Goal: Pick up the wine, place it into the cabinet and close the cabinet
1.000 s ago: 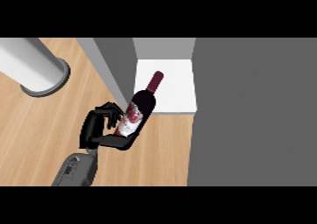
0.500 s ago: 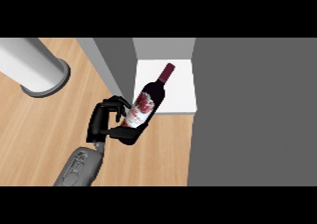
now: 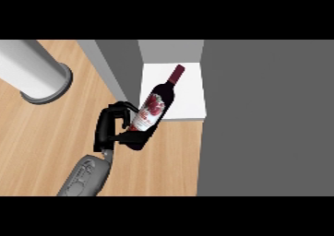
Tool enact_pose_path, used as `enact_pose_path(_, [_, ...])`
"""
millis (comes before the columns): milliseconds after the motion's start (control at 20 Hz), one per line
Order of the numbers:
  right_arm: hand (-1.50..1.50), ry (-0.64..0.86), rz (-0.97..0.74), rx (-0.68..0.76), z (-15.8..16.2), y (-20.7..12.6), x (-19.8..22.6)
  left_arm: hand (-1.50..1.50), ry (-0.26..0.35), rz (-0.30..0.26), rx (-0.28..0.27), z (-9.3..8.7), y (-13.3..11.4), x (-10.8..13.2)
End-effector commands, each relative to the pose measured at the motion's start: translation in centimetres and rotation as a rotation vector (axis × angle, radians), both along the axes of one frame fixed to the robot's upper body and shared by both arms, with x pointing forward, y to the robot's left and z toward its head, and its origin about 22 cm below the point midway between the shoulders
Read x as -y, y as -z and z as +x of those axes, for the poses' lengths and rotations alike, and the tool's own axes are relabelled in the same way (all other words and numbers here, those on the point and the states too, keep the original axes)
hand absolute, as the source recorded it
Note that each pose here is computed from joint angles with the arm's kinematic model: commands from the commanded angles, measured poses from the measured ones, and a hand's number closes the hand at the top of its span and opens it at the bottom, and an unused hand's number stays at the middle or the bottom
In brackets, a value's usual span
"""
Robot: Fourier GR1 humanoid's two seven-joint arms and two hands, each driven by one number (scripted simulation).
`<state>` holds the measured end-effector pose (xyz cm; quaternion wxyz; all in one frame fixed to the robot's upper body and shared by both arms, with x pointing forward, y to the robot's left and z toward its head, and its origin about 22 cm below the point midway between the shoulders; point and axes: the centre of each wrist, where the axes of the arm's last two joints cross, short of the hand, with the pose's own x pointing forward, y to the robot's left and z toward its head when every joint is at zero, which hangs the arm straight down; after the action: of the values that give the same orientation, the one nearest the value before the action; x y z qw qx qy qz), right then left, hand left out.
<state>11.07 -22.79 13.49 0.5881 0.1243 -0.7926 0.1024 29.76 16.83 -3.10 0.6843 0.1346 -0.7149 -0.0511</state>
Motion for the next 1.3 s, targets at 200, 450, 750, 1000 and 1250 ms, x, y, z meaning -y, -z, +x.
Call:
enact_pose_path(200, [-1.50,-0.047,0.046,0.040,-1.1,-1.3,0.2,1.50,0.090,0.032,0.014,3.1,-4.0,7.1])
enact_pose_path(450, [-1.50,-0.055,0.063,0.033,-1.0,-0.8,-0.1,1.50,0.063,0.144,-0.009,3.1,-2.4,6.9])
enact_pose_path(750, [-1.50,-0.082,0.061,0.049,-0.6,-0.7,0.2,1.50,0.005,0.172,-0.037,3.7,-2.5,5.8])
enact_pose_path(1000, [-1.50,-0.109,0.082,0.037,-0.6,-0.6,-0.9,1.50,-0.069,0.206,-0.080,3.1,-0.5,5.3])
enact_pose_path(1250, [-1.50,-0.086,0.070,0.047,-0.4,-0.5,-0.1,1.50,-0.131,0.151,-0.084,3.4,-0.7,4.5])
